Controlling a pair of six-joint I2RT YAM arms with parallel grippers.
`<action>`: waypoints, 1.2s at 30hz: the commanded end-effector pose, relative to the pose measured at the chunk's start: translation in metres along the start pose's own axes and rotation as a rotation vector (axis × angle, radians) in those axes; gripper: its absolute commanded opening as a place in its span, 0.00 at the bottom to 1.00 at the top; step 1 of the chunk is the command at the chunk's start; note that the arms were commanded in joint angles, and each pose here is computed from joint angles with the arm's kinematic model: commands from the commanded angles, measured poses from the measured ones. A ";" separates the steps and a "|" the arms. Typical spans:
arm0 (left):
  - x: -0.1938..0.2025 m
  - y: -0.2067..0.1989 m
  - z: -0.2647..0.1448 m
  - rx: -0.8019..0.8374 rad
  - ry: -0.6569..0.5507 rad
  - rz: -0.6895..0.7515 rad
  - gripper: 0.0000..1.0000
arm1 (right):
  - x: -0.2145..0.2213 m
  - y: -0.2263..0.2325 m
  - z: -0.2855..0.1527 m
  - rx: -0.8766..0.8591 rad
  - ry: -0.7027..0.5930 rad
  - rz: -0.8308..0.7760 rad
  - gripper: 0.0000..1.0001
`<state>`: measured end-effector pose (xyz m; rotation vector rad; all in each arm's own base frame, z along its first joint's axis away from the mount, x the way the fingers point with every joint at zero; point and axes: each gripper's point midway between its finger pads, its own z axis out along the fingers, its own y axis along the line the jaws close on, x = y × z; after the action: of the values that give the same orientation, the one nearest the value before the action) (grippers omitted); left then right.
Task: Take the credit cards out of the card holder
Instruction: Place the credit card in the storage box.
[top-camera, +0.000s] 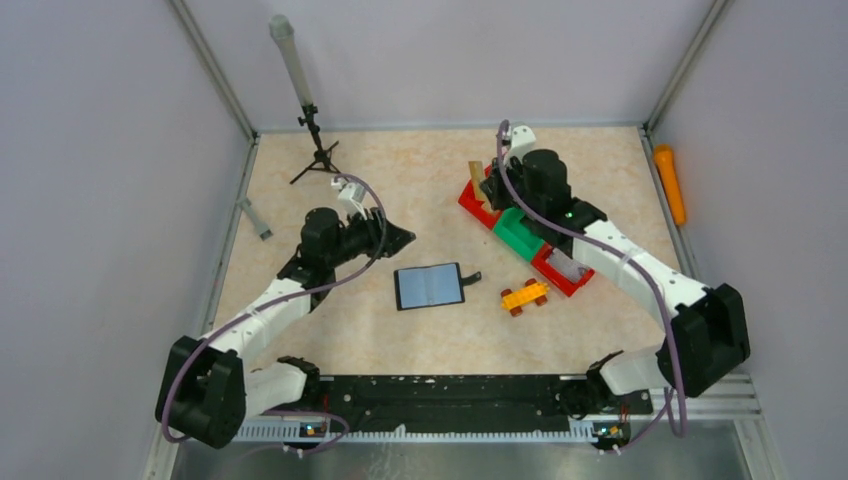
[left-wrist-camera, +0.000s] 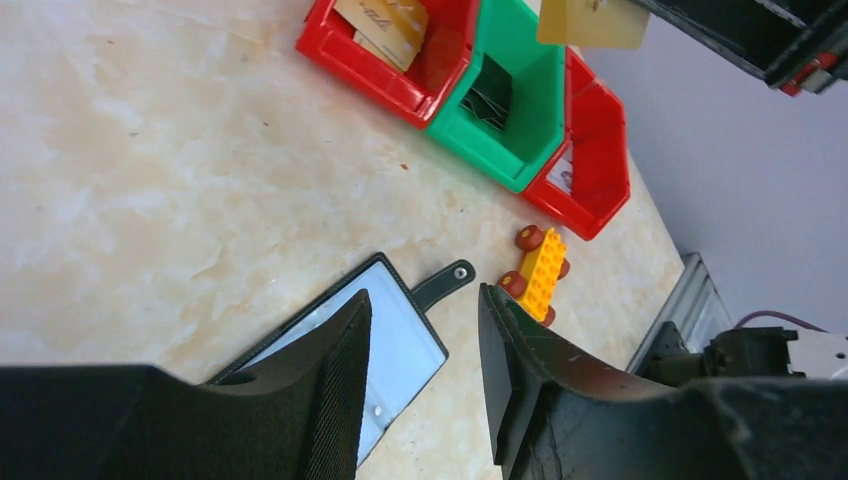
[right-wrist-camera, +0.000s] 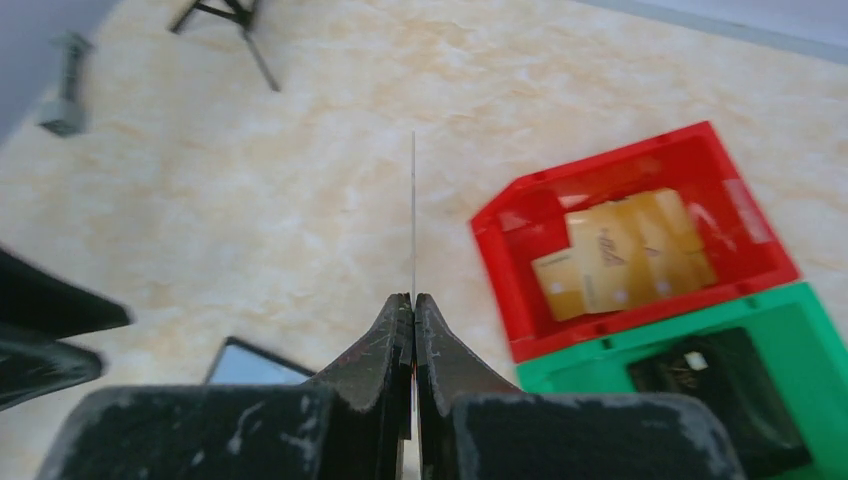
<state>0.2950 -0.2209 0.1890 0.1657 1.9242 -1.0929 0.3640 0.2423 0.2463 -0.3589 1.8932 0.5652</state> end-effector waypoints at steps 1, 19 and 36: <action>-0.018 0.006 -0.007 -0.071 -0.074 0.071 0.47 | 0.008 -0.055 0.015 0.233 0.117 -0.270 0.00; 0.026 0.031 -0.031 -0.233 0.058 -0.062 0.51 | 0.024 -0.132 0.074 0.485 0.493 -0.773 0.00; 0.070 0.048 -0.053 -0.336 0.233 -0.111 0.53 | 0.061 -0.161 0.110 0.563 0.601 -0.854 0.11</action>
<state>0.2453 -0.1776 0.1126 -0.0187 2.3128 -0.8707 0.4816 0.1653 0.0968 -1.0374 2.1465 -0.6536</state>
